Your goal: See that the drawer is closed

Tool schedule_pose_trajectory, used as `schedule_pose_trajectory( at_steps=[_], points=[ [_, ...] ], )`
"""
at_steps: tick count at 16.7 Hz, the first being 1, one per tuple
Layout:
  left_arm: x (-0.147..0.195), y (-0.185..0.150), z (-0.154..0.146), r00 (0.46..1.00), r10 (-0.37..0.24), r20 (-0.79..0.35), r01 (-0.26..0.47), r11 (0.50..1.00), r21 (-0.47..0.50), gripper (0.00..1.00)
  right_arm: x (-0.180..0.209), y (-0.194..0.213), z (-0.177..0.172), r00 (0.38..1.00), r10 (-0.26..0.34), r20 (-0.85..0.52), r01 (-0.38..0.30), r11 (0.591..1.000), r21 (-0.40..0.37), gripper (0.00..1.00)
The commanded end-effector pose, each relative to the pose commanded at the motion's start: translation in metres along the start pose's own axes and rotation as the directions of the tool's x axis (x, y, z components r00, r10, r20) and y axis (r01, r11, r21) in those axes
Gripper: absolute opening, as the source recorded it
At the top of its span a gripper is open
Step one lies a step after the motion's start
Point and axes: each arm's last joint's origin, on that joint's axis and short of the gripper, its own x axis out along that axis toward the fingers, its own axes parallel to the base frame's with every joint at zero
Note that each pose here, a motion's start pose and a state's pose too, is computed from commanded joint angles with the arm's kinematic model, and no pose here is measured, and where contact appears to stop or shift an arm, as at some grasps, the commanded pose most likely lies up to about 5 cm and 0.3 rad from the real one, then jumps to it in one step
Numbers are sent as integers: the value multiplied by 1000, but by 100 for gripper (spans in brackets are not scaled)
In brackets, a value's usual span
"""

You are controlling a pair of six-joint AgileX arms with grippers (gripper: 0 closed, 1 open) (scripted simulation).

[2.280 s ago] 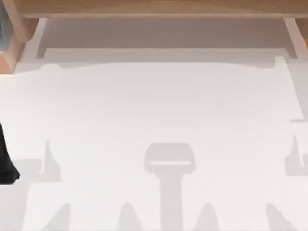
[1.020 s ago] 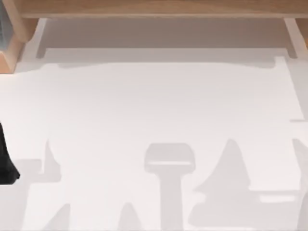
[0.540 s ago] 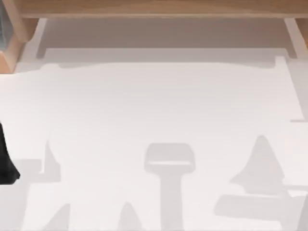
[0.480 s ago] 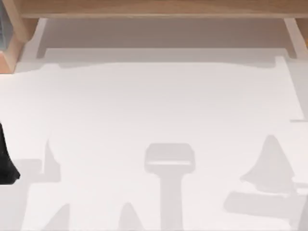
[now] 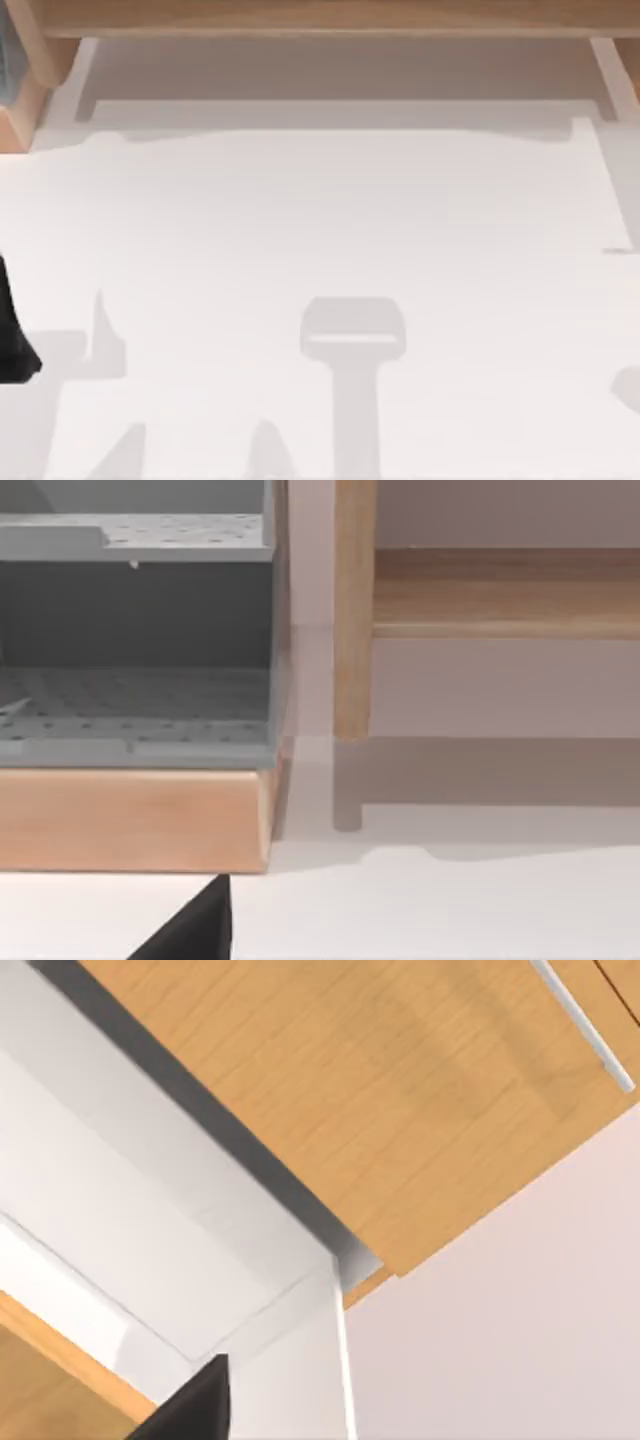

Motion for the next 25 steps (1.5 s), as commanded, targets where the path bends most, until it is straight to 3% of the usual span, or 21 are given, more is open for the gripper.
schedule_pose_trajectory(
  at_steps=[4,7,10,13,25],
  points=[
    [0,0,0,1000,0,0,0,1000,0,100,-1,29,-25,1000,10,15,-5,952,-305,100],
    [0,0,0,1000,0,0,0,1000,0,100,-1,48,-37,999,20,36,1,872,-489,100],
    [0,0,0,1000,0,0,0,1000,0,100,-1,61,-44,998,27,57,13,790,-612,100],
    [0,0,0,1000,0,0,0,1000,0,100,-1,68,-47,997,31,68,22,745,-667,100],
    [0,0,0,1000,0,0,0,1000,0,100,24,69,-46,997,32,69,23,743,-669,100]
  ],
)
